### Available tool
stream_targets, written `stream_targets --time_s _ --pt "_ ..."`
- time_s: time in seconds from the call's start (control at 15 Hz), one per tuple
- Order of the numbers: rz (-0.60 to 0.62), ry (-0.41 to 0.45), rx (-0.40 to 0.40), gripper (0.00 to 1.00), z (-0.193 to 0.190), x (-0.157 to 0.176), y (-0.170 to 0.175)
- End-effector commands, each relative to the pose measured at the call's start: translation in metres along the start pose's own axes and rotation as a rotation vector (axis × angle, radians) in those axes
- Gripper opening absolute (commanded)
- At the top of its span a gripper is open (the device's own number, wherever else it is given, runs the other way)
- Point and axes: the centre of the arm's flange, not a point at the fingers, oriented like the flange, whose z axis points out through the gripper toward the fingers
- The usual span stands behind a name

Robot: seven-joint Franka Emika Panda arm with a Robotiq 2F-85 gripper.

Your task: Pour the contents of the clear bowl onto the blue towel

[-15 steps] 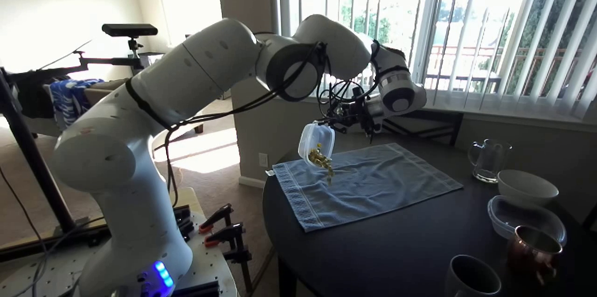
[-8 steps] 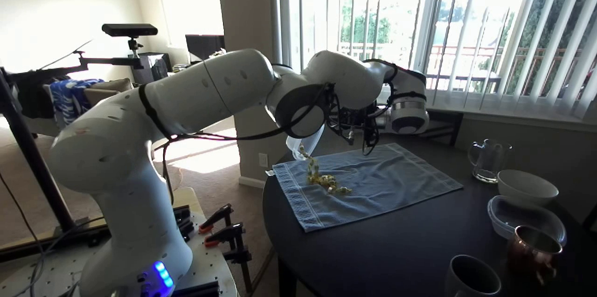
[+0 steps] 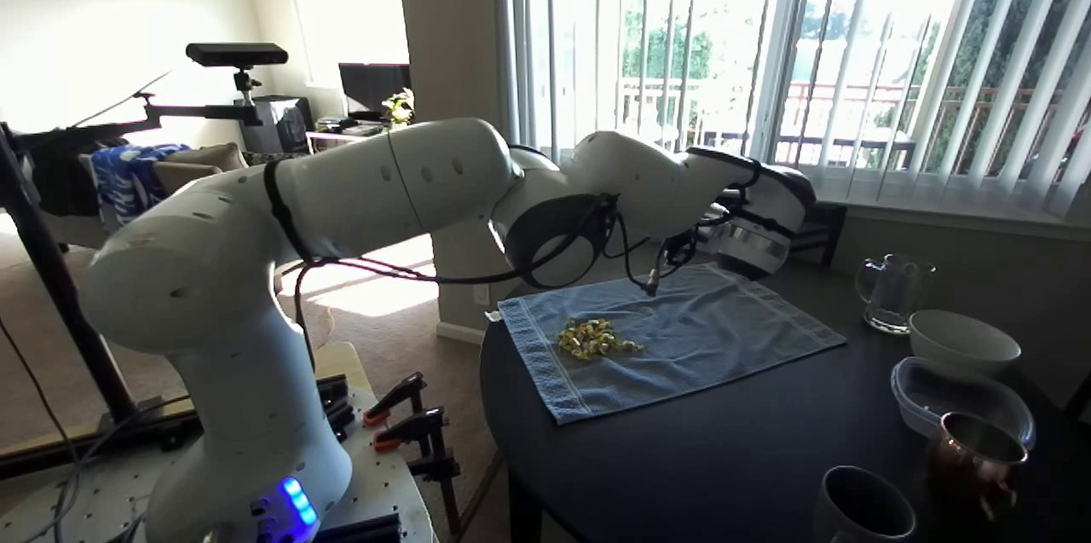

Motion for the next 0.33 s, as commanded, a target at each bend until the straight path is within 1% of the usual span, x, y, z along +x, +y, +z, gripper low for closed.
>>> stream_targets --time_s 0.0,0.27 --pt "0.022 0.008 0.085 0.02 -0.0219 0.0152 -0.0183" --pt "0.023 0.045 0.128 0.02 -0.0254 0.0189 -0.0223"
